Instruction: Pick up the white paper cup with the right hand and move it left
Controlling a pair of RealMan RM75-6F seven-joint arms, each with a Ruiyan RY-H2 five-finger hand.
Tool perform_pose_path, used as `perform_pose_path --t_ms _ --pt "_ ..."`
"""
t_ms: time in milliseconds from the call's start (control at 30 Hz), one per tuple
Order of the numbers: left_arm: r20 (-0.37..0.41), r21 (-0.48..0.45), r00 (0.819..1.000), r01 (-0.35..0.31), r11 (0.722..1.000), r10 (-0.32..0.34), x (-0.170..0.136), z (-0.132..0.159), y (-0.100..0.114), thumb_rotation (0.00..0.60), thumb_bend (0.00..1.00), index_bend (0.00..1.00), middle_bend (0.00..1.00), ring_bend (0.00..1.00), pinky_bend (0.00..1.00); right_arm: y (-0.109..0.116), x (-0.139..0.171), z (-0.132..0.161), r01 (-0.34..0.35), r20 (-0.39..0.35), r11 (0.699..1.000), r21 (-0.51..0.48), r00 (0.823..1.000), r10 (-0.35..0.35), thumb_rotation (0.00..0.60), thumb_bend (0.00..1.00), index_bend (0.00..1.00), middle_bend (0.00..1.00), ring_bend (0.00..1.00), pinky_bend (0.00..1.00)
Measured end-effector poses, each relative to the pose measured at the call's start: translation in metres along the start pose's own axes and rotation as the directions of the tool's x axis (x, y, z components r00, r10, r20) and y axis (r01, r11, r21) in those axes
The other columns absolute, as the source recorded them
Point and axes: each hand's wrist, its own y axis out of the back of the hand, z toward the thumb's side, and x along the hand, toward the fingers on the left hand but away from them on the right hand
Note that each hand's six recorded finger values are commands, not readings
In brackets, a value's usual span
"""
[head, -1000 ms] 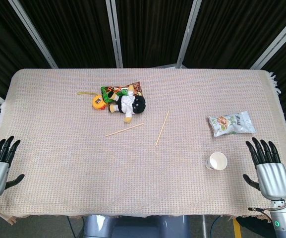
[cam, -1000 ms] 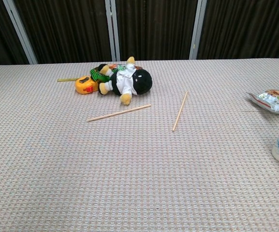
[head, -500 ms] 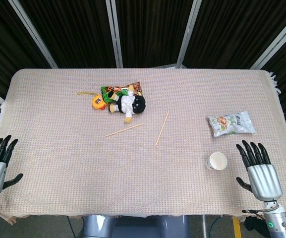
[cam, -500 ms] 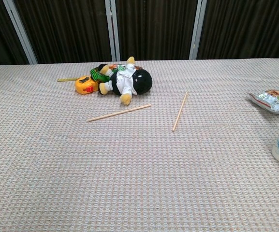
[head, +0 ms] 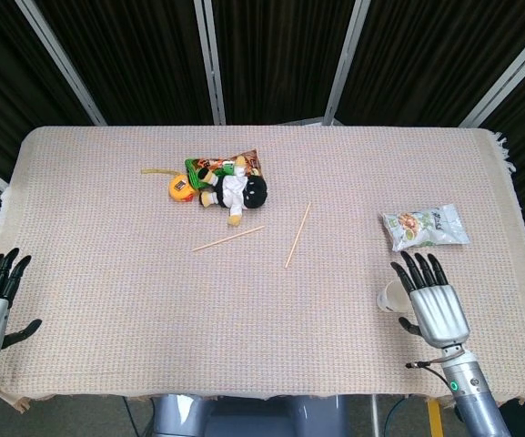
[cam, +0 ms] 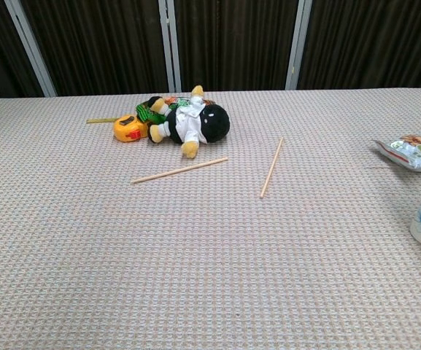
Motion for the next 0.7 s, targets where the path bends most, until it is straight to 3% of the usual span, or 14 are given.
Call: perform_pose_path --t_ms 300,467,700 --pt "-0.001 0.002 1.000 0.009 1.000 -0.009 0.001 0.000 -0.002 0.600 0.03 0.00 0.00 0.00 0.00 -0.021 -0.022 0.005 -0.120 0.045 0.992 0.038 0.992 0.118 0.600 0.08 0.13 0.00 0.00 0.00" --pt "-0.002 0.001 1.000 0.010 1.000 -0.010 0.002 0.000 -0.002 0.600 0.03 0.00 0.00 0.00 0.00 -0.024 -0.027 0.005 -0.130 0.055 0.991 0.039 0.990 0.128 0.600 0.09 0.27 0.00 0.00 0.00" --pt "0.001 0.002 1.000 0.013 1.000 -0.013 0.002 0.001 -0.003 0.600 0.03 0.00 0.00 0.00 0.00 -0.027 -0.032 0.000 -0.122 0.070 0.991 0.055 0.991 0.118 0.600 0.12 0.35 0.00 0.00 0.00"
